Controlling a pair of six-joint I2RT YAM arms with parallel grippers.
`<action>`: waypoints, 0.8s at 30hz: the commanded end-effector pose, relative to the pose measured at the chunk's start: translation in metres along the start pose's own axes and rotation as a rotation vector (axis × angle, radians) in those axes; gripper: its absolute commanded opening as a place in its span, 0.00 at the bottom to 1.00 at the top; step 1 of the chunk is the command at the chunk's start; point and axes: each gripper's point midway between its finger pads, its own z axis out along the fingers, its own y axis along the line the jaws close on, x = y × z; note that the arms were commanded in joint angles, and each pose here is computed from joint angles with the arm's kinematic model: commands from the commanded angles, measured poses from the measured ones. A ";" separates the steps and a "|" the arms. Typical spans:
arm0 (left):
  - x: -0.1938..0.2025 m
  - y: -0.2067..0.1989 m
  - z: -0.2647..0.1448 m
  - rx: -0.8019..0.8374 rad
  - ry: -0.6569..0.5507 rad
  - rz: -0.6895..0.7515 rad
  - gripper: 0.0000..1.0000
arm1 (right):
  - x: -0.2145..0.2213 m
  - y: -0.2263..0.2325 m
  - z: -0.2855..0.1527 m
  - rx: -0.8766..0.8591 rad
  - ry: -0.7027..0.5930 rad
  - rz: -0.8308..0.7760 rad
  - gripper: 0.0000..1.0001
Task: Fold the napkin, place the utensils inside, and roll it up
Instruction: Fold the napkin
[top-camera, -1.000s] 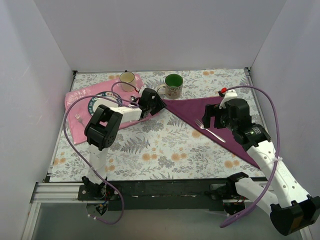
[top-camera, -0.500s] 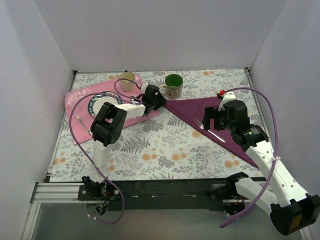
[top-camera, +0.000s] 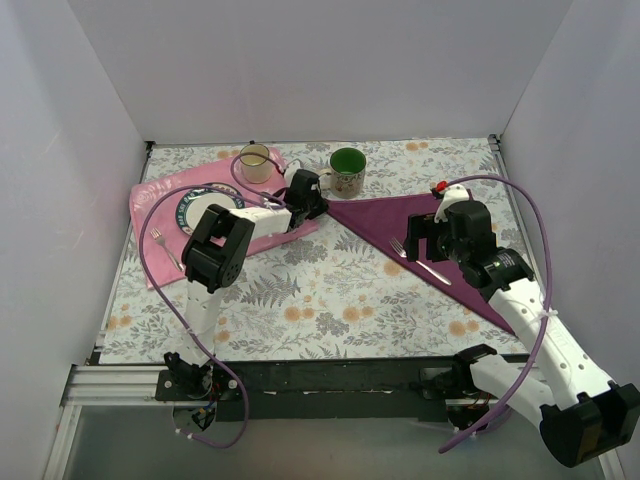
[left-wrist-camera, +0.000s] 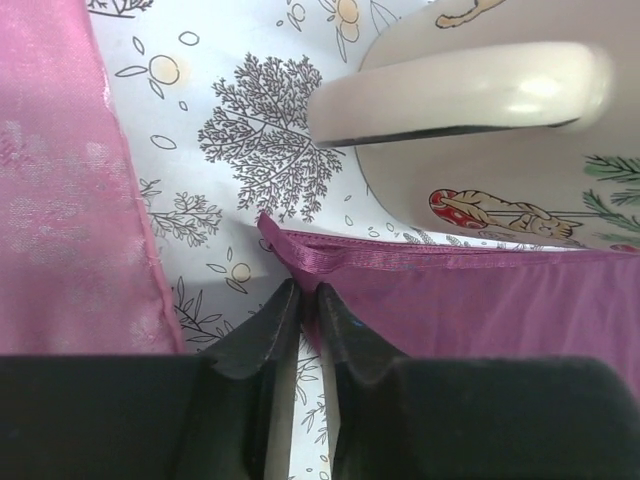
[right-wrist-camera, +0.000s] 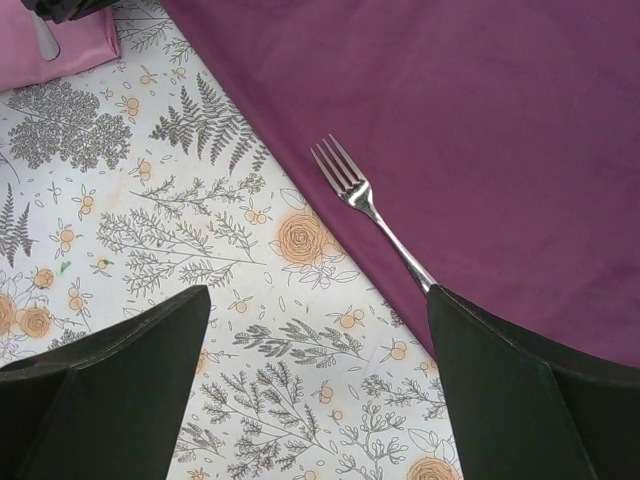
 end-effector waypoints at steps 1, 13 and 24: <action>-0.025 -0.051 -0.017 0.109 -0.070 0.071 0.11 | -0.012 0.005 0.001 -0.021 -0.042 0.024 0.97; 0.010 -0.150 -0.075 0.305 -0.083 0.246 0.01 | -0.003 -0.013 -0.002 0.085 -0.017 0.077 0.97; 0.091 -0.231 -0.120 0.571 0.091 0.285 0.00 | -0.023 -0.048 -0.034 0.324 -0.121 0.274 0.98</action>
